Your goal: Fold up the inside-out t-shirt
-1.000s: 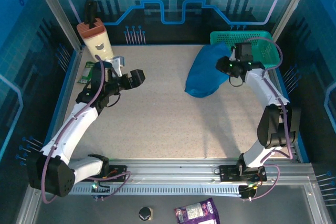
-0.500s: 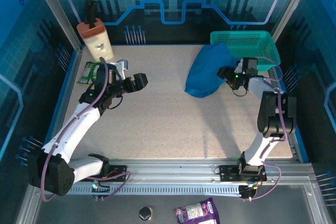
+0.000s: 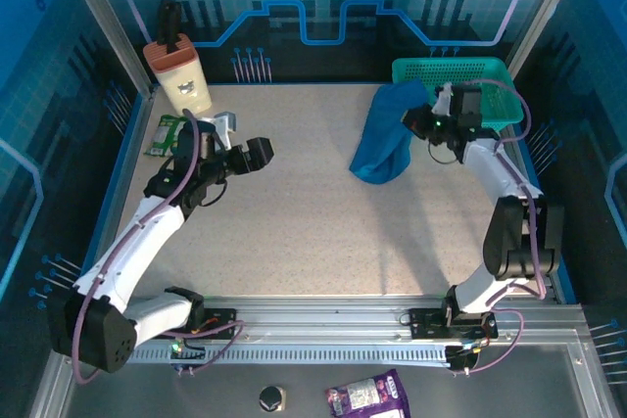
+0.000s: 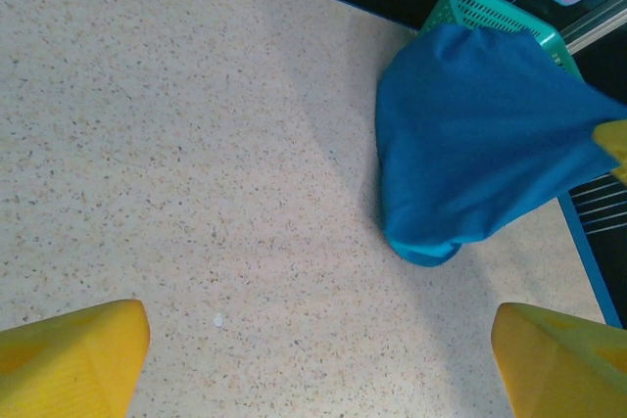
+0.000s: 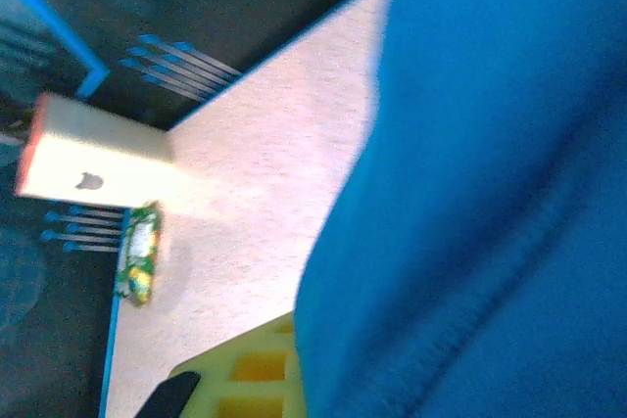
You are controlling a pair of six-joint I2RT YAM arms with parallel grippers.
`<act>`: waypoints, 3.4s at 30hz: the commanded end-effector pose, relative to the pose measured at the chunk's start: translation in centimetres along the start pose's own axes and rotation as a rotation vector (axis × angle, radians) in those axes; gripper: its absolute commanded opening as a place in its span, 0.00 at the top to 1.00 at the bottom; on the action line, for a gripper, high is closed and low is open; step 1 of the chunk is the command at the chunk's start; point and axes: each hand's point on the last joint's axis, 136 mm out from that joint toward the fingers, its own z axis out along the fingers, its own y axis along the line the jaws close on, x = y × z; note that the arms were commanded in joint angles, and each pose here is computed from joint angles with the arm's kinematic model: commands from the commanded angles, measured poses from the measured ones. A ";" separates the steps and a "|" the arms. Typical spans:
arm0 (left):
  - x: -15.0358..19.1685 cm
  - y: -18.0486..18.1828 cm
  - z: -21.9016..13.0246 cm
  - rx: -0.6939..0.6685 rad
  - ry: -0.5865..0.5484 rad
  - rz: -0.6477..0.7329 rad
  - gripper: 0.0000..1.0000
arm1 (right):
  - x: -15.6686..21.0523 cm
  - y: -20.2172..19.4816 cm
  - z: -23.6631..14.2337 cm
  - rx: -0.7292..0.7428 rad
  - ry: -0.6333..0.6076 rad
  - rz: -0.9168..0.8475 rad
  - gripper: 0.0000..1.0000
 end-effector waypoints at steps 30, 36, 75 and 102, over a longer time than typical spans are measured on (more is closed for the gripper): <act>-0.7 -0.4 -1.5 -0.058 0.042 0.088 0.08 | -0.5 11.8 0.3 0.327 -0.059 -0.525 1.00; 4.0 1.7 1.8 -0.080 0.235 0.016 0.11 | 3.1 0.1 3.0 0.520 0.171 -0.414 1.00; 11.6 2.2 15.1 -0.093 0.364 -0.167 0.65 | 8.8 1.8 2.8 0.423 0.263 -0.417 0.94; -8.3 -10.3 -10.4 0.245 -0.299 0.174 1.00 | -1.2 14.7 -20.6 0.187 -0.523 -0.581 1.00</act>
